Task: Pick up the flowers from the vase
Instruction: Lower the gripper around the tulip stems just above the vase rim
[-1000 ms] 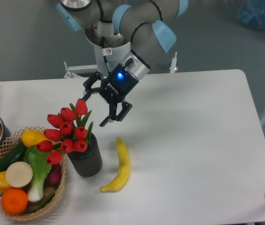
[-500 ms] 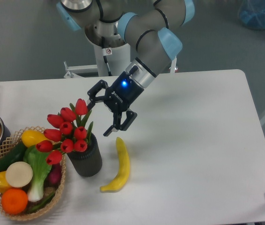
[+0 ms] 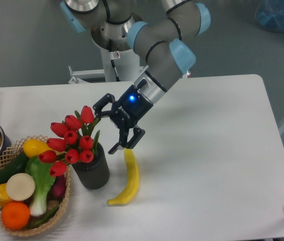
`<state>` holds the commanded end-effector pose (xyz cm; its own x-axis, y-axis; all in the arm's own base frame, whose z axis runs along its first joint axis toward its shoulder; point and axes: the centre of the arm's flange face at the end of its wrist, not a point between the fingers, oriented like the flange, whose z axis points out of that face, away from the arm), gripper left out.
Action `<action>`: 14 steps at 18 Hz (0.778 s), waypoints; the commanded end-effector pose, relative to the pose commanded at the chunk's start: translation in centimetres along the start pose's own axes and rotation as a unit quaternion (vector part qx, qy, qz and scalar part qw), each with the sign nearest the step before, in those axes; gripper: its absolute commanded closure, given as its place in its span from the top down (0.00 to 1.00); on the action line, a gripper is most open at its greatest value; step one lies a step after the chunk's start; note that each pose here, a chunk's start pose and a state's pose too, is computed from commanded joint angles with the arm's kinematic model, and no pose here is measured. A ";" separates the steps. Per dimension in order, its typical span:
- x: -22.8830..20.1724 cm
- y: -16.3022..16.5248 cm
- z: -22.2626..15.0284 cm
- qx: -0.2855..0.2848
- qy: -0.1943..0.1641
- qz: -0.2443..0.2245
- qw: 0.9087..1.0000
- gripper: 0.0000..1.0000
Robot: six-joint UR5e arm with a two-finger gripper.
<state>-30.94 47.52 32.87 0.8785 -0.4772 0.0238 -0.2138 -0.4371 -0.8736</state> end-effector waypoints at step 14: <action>-0.4 -0.3 2.7 0.042 0.033 0.000 0.999 1.00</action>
<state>-30.08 49.90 31.75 0.8481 -0.5273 0.0525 -0.1750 -0.3722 -0.9115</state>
